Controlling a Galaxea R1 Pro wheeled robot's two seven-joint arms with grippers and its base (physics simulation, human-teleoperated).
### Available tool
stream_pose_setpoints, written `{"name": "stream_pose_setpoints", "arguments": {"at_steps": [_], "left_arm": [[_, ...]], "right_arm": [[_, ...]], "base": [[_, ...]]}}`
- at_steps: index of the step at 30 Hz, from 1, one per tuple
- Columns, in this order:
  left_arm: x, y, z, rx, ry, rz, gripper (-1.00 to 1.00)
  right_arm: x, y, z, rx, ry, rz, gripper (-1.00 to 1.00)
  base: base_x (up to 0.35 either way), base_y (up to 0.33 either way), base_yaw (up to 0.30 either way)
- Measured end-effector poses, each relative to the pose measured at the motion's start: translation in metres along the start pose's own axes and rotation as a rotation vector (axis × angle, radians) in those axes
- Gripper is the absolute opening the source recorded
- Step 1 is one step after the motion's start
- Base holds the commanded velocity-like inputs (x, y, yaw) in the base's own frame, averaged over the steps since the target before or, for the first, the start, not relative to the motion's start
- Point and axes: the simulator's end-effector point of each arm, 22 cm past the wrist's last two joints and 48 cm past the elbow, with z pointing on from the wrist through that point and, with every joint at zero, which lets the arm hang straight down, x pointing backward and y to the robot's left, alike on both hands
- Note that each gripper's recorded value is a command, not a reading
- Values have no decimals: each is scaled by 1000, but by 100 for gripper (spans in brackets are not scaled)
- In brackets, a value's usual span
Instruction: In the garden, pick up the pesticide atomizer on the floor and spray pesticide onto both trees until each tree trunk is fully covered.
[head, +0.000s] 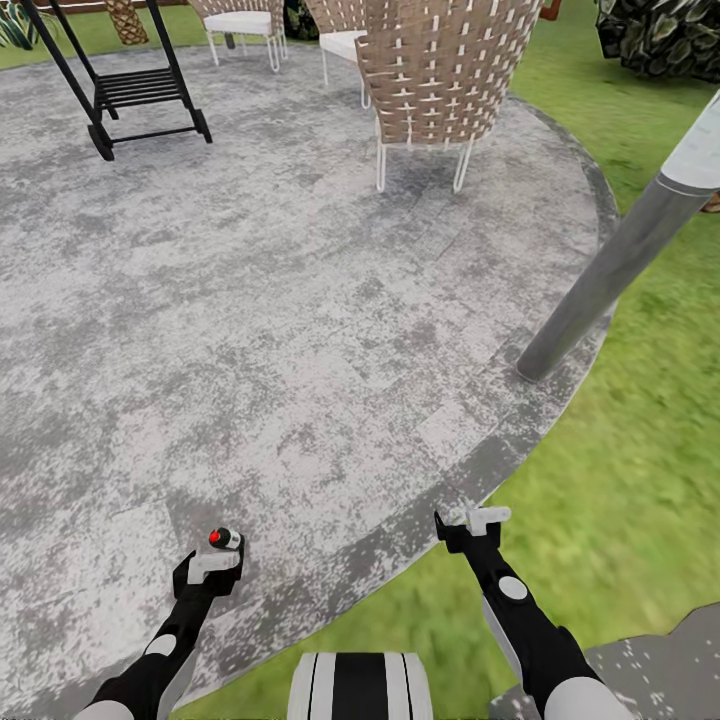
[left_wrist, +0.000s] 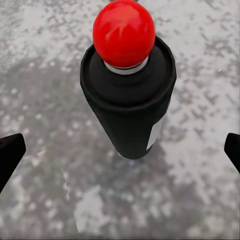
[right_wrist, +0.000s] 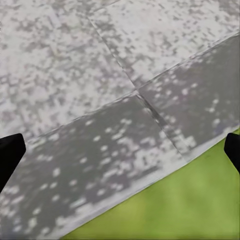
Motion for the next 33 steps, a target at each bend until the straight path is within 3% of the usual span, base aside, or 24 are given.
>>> {"name": "stream_pose_setpoints", "arguments": {"at_steps": [33], "left_arm": [[0, 0, 0, -1, 0, -1, 100]], "right_arm": [[0, 1, 0, -2, 0, 0, 100]], "base": [[27, 0, 0]]}}
